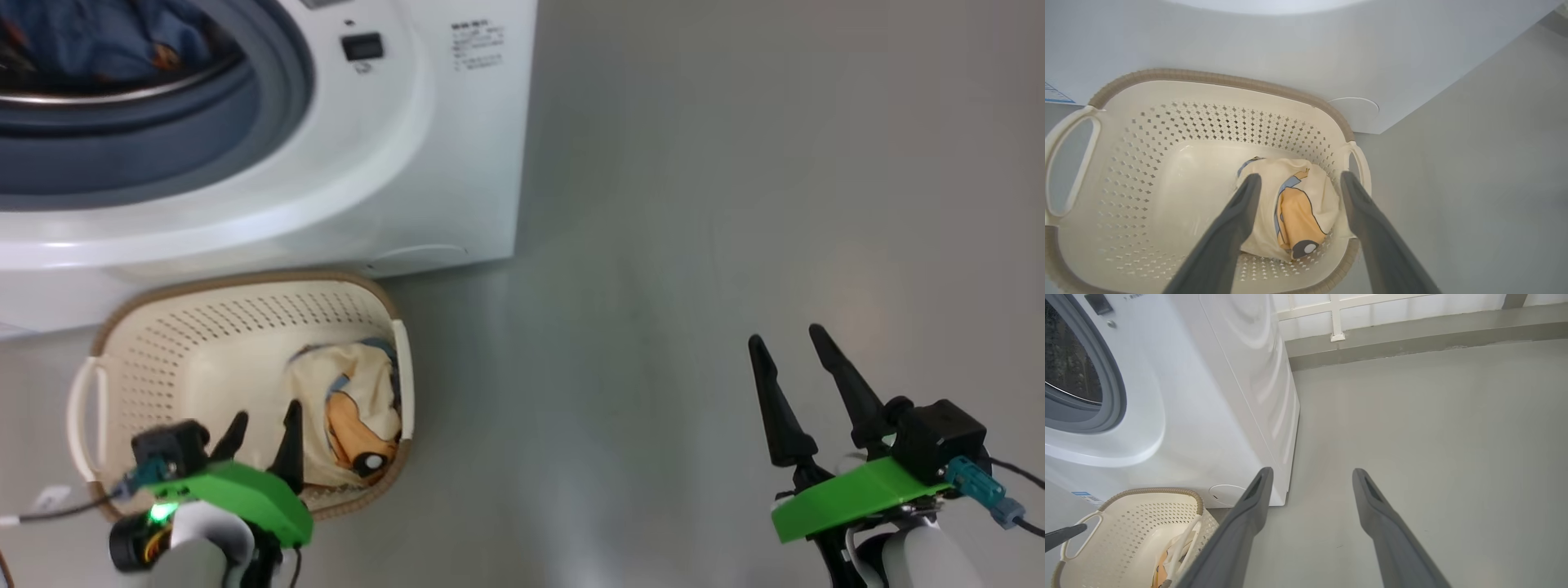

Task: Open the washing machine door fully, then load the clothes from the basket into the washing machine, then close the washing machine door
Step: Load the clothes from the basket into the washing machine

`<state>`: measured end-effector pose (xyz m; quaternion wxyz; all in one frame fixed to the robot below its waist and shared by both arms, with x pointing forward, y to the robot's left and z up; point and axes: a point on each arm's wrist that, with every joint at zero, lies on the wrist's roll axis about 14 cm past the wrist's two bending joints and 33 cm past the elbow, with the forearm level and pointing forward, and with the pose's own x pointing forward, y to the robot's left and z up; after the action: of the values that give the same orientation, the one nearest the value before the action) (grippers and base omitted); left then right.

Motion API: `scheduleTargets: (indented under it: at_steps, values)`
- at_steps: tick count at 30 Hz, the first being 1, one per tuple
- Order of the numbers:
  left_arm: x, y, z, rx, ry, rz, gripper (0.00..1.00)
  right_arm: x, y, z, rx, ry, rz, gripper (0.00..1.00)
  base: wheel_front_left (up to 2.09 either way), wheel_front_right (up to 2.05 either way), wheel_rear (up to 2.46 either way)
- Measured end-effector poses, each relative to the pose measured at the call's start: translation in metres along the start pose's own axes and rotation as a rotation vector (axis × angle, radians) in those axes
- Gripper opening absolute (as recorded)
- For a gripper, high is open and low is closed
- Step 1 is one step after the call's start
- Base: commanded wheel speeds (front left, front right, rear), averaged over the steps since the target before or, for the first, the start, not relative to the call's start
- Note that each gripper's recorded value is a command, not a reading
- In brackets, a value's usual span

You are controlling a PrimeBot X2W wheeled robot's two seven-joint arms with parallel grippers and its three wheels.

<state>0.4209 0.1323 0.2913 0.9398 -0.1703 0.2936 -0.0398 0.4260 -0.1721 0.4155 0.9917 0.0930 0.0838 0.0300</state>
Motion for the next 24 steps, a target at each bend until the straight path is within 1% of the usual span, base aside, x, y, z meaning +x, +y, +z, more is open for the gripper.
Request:
scheduleTargets:
  at_steps: [2, 6, 9, 17, 24]
  values:
    - [0.013, 0.001, -0.004, 0.001, 0.031, -0.008, 1.0, 0.004, -0.005, -0.004, -0.003, 0.006, -0.011, 1.0, 0.0, 0.0, 0.0]
    - [0.037, 0.012, -0.015, 0.048, 0.1, -0.008, 1.0, 0.009, -0.016, -0.015, -0.009, 0.026, -0.038, 1.0, 0.0, 0.0, 0.0]
    - [0.052, 0.016, -0.031, 0.071, 0.176, -0.011, 1.0, 0.011, -0.025, -0.025, -0.015, 0.05, -0.062, 1.0, 0.0, 0.0, 0.0]
    - [0.089, 0.014, -0.067, 0.072, 0.325, -0.037, 1.0, 0.018, -0.042, -0.05, -0.019, 0.1, -0.104, 1.0, 0.0, 0.0, 0.0]
    - [0.111, 0.007, -0.093, 0.076, 0.43, -0.07, 1.0, 0.02, -0.055, -0.067, -0.022, 0.143, -0.135, 1.0, 0.0, 0.0, 0.0]
